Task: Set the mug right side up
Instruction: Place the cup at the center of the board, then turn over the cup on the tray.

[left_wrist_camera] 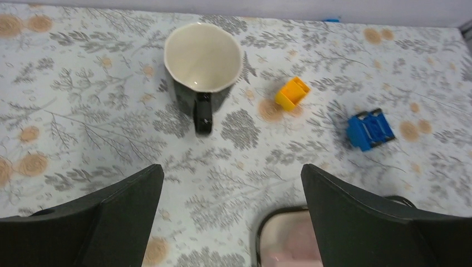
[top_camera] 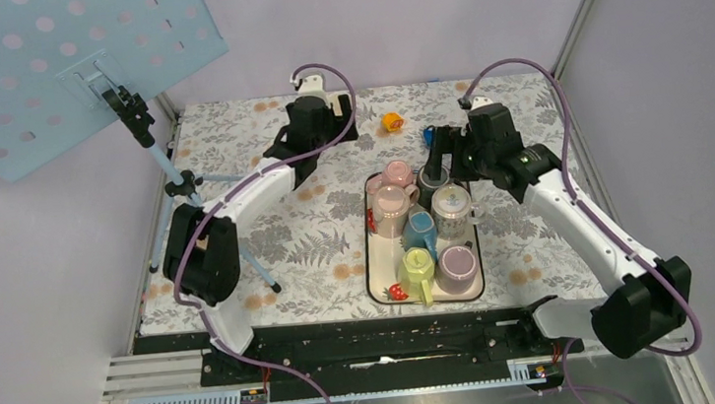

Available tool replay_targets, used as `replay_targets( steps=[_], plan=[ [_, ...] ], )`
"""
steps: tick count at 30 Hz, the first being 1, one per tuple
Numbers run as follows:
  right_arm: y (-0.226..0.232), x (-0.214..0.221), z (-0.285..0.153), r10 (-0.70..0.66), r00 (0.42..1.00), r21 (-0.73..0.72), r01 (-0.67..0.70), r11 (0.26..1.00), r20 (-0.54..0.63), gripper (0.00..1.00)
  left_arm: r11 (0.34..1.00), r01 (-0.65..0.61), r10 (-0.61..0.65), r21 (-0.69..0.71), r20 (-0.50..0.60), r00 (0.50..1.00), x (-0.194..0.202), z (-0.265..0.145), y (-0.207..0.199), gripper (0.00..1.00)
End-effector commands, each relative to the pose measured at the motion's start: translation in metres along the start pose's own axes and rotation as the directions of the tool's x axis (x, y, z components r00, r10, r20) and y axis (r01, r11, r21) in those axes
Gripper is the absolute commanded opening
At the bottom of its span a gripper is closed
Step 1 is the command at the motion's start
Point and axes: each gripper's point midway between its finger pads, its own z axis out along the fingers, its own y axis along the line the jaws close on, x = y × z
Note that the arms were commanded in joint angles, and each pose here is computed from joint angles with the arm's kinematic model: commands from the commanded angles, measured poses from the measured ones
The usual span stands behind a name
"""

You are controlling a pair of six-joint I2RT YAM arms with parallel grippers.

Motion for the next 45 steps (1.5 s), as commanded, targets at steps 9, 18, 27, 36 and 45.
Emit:
replay_targets(
  steps=[9, 18, 27, 36, 45],
  plan=[
    [-0.007, 0.058, -0.065, 0.006, 0.997, 0.044, -0.003, 0.999, -0.071, 1.0, 0.992, 0.092, -0.078, 0.087, -0.155, 0.985, 0.017, -0.09, -0.03, 0.99],
    [-0.013, 0.083, -0.078, 0.037, 0.994, 0.065, -0.031, 0.997, -0.107, 1.0, 0.981, 0.124, -0.093, 0.149, -0.198, 0.976, 0.02, -0.12, -0.037, 0.99],
    [-0.001, 0.1, -0.078, 0.04, 0.989, 0.046, -0.033, 0.998, -0.144, 1.0, 0.976, 0.132, -0.095, 0.172, -0.205, 0.974, 0.018, -0.133, -0.039, 0.99],
    [0.008, 0.105, -0.076, 0.012, 0.988, 0.06, -0.002, 0.998, -0.154, 1.0, 0.971, 0.138, -0.096, 0.195, -0.212, 0.973, 0.018, -0.135, -0.043, 0.99],
    [0.011, 0.108, -0.078, 0.005, 0.986, 0.062, 0.006, 0.998, -0.165, 1.0, 0.972, 0.137, -0.094, 0.192, -0.22, 0.971, 0.019, -0.134, -0.043, 0.99]
  ],
)
